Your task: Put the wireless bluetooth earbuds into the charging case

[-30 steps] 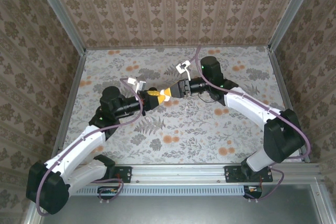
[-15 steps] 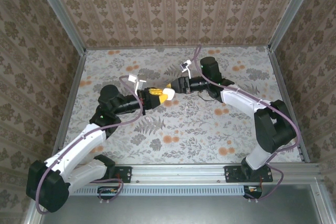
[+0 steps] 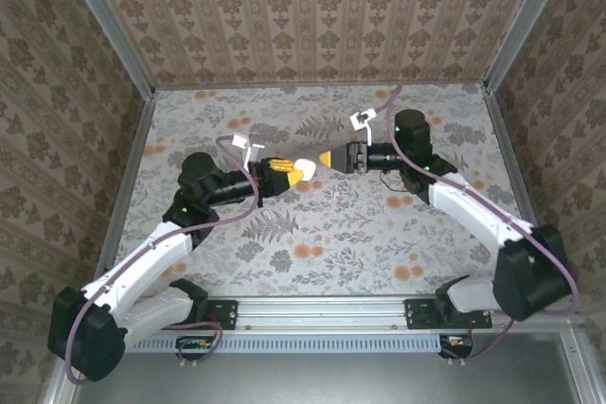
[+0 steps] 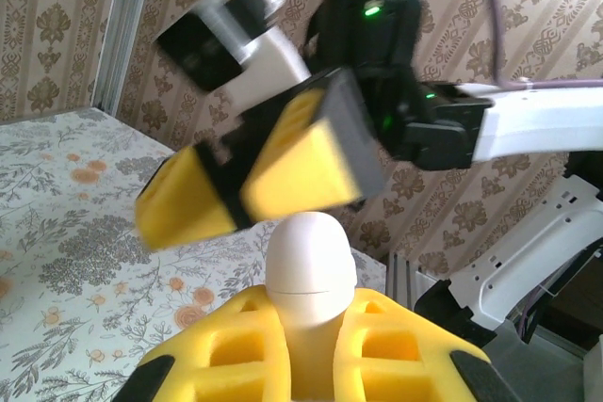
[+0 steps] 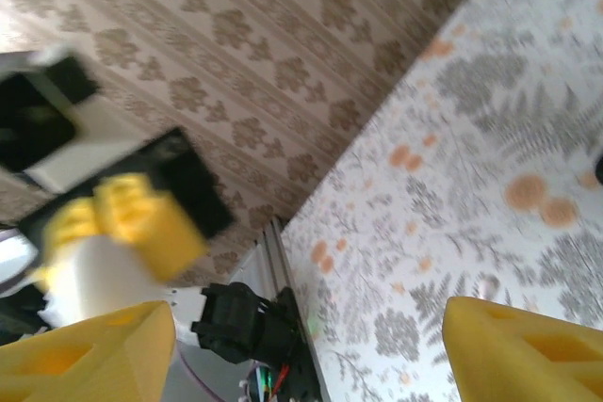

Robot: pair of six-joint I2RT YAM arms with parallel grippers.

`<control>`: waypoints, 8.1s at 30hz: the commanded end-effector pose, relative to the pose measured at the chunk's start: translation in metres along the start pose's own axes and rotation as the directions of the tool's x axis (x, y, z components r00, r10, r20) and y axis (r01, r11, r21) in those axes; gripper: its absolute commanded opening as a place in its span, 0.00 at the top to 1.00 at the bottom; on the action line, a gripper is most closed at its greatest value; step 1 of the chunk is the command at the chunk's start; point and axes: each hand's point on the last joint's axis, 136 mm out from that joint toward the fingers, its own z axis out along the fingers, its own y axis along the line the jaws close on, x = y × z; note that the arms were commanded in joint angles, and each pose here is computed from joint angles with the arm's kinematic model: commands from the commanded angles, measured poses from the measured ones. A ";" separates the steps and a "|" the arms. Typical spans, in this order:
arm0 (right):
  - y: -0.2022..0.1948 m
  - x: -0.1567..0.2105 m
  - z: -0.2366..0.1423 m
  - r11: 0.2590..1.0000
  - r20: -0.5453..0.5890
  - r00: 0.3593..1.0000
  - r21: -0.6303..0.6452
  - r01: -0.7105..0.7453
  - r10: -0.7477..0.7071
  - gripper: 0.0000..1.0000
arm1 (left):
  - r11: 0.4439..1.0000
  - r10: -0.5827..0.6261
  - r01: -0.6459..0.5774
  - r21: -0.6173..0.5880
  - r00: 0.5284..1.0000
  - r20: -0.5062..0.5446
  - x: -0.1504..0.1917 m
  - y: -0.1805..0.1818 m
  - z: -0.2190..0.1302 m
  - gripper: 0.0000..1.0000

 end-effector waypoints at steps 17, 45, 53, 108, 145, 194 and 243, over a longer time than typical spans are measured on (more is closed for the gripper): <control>0.054 0.001 0.026 0.983 -0.047 0.994 -0.157 0.091 -0.100 0.56 | 0.996 0.030 -0.032 0.084 0.999 0.028 -0.016 -0.016 0.003 1.00; 0.058 -0.007 0.014 0.976 -0.017 0.980 -0.095 0.198 -0.200 0.92 | 0.999 -0.017 0.017 0.033 1.000 0.008 -0.009 -0.004 0.002 0.50; 0.063 -0.006 0.014 0.972 -0.033 0.979 -0.125 0.198 -0.203 0.92 | 0.991 -0.043 0.047 0.121 0.998 -0.040 -0.004 -0.012 0.013 0.56; -0.031 0.014 0.027 0.997 -0.113 0.993 0.073 -0.034 0.042 0.69 | 0.975 0.046 -0.041 0.221 0.999 -0.019 -0.007 -0.038 0.010 1.00; -0.082 0.023 0.018 0.936 -0.104 0.955 0.254 -0.244 0.277 0.55 | 0.990 0.058 -0.058 0.127 0.998 -0.001 -0.007 -0.022 0.001 1.00; -0.169 0.190 0.191 0.617 -0.742 0.644 0.599 0.511 0.187 0.56 | 0.858 0.251 -0.224 -0.462 0.968 -0.003 0.024 -0.017 -0.123 1.00; -0.116 0.089 0.126 0.677 -0.482 0.873 0.667 0.312 0.072 0.88 | 0.896 0.217 -0.174 -0.409 0.974 0.062 0.013 -0.013 -0.109 1.00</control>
